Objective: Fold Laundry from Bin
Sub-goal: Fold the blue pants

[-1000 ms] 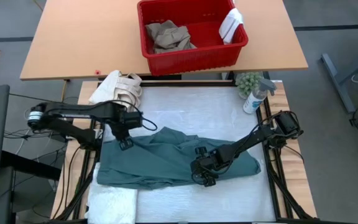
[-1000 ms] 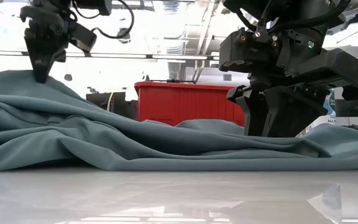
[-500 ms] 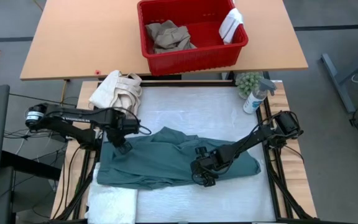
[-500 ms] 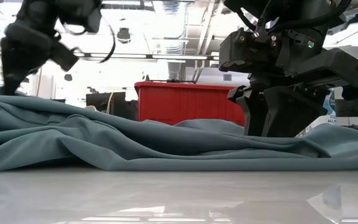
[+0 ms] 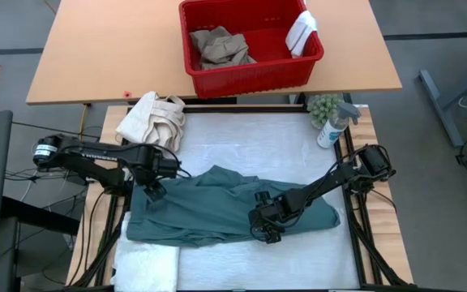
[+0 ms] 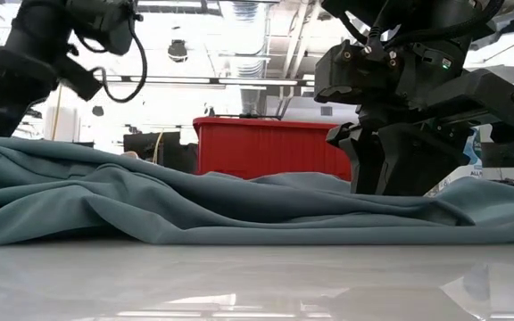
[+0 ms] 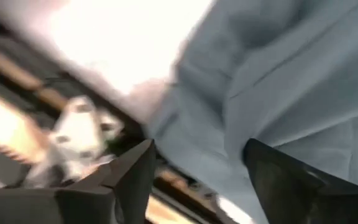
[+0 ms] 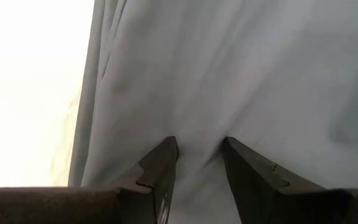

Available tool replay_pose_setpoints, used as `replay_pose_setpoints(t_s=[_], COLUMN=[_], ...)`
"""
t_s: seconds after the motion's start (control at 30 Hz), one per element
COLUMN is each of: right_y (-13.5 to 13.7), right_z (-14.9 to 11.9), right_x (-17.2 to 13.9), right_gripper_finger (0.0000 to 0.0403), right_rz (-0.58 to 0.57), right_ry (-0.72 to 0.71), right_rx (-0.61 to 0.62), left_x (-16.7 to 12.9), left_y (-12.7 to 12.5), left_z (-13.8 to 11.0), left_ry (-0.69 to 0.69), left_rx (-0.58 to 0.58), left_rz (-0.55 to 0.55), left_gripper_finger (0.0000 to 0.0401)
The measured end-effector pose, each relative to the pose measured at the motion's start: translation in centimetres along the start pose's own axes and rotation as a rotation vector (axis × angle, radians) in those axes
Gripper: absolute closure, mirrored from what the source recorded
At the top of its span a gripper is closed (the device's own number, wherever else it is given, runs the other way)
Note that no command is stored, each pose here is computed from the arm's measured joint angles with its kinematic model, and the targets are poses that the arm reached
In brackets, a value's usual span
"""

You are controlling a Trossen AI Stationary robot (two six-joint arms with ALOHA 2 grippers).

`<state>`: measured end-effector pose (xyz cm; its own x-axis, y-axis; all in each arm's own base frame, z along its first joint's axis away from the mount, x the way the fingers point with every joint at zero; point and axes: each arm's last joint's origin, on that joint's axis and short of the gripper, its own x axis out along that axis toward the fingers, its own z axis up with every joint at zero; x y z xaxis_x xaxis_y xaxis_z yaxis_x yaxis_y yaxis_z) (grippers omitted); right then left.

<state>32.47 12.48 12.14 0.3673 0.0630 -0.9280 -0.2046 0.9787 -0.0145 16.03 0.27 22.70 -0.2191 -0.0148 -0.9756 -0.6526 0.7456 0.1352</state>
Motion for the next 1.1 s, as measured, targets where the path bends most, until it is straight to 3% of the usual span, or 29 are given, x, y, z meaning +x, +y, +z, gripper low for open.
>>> replay_pose_setpoints(t_s=[0.1,0.27,0.4,0.53,0.67,0.8,1.1], right_y=[0.0,0.0,0.0,0.0,0.0,0.0,0.1], right_z=[0.0,0.0,0.0,0.0,0.0,0.0,0.0], right_x=[0.0,0.0,0.0,0.0,0.0,0.0,0.0], right_gripper_finger=[0.0239,0.0239,0.0239,0.0239,0.0239,0.0239,0.0239], right_rz=[0.000,0.000,0.001,0.001,0.001,0.001,0.002], right_ry=[0.000,-0.002,-0.003,-0.004,-0.004,-0.004,-0.005], right_rx=[0.000,-0.001,-0.001,-0.001,-0.001,0.001,0.006], left_x=[-2.1,-6.5,-8.2,-7.8,-7.0,-5.5,-1.9], left_y=[0.4,-0.3,-0.6,-1.3,-4.7,-7.6,-12.2], left_z=[-0.3,-1.9,-4.0,-4.6,-5.7,-7.6,-10.7], left_ry=[-0.057,-0.218,-0.328,-0.361,-0.418,-0.443,-0.380], left_rx=[0.007,0.130,0.132,0.071,0.275,0.448,0.645], left_rz=[0.060,-0.072,-0.025,-0.134,-0.274,-0.159,-0.024], left_gripper_finger=[0.0149,0.0153,0.0160,0.0161,0.0161,0.0161,0.0161])
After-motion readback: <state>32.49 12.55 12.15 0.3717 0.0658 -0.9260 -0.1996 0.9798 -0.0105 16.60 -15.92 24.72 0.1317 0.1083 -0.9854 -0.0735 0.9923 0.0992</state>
